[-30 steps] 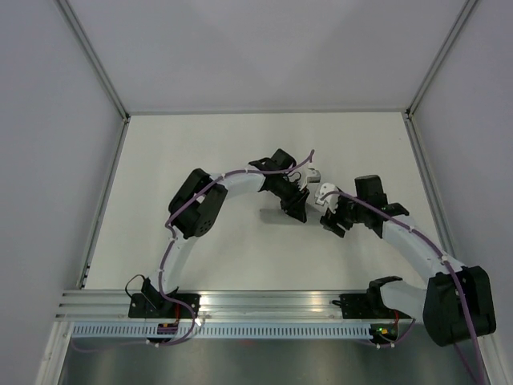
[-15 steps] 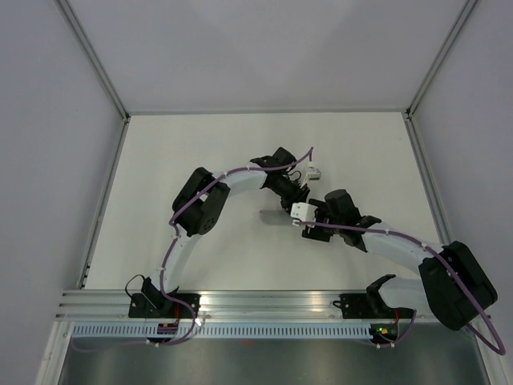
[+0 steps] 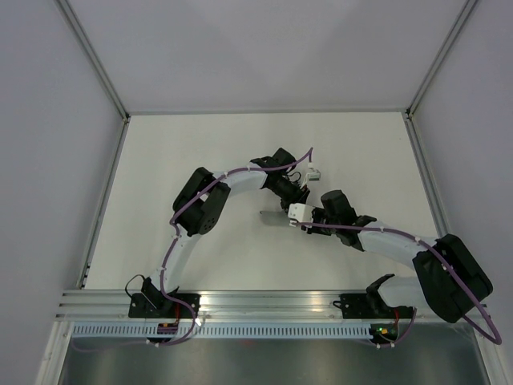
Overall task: Fold the napkin, place the utensils inside, and roll it up
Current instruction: Roll the napkin with the utensil
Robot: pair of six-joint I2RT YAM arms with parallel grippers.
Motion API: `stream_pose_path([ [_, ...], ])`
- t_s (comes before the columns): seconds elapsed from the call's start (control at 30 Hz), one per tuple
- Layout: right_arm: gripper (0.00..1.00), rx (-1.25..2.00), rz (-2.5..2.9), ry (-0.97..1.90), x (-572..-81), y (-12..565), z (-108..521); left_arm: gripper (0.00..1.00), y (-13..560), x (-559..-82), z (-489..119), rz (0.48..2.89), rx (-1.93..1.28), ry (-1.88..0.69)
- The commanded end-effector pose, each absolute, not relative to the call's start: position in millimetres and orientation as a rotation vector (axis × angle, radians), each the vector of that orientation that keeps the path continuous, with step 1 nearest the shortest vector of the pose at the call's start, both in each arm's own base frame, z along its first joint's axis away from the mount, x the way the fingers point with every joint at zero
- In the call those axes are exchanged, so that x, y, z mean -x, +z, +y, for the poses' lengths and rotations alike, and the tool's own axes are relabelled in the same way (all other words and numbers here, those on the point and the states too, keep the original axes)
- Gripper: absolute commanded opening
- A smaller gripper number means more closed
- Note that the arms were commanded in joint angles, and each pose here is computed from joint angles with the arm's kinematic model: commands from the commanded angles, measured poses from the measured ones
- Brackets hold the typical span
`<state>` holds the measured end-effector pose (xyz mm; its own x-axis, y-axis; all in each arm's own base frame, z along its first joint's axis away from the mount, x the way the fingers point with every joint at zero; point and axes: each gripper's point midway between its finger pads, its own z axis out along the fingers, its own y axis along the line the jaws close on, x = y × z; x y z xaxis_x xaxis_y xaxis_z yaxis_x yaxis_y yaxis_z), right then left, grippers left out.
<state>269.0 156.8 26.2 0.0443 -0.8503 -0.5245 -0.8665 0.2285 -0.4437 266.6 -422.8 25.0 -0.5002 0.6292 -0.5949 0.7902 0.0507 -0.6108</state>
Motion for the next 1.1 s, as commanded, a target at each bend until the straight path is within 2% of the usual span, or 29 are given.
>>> stream_pose_path([
  [0.0,0.28,1.599,1.798,0.015,-271.9,26.3,155.7,0.41,9.5,-249.7,-410.4,2.305,-1.462,-1.405],
  [0.07,0.25,1.613,1.807,0.025,-269.3,24.4,155.3,0.42,15.0,-252.9,-410.1,2.292,-1.459,-1.391],
  [0.27,0.24,1.632,1.815,0.034,-266.7,21.5,154.8,0.45,31.8,-265.0,-409.8,2.248,-1.445,-1.34],
  [0.3,0.23,1.632,1.817,0.037,-266.9,21.5,155.3,0.49,33.4,-266.5,-409.1,2.249,-1.438,-1.329],
  [0.57,0.23,1.649,1.833,0.058,-265.1,20.1,156.8,0.5,67.8,-295.5,-403.1,2.155,-1.362,-1.198],
  [0.87,0.22,1.694,1.88,0.112,-259.1,14.8,158.7,0.53,110.1,-341.1,-373.0,2.088,-1.163,-1.032],
  [1.03,0.22,1.738,1.934,0.224,-252.2,15.9,165.2,0.54,139.3,-366.3,-347.4,2.027,-0.975,-0.852],
  [1.07,0.22,1.745,1.942,0.246,-255.3,17.4,168.5,0.55,131.3,-366.4,-335.7,2.055,-0.919,-0.798],
])
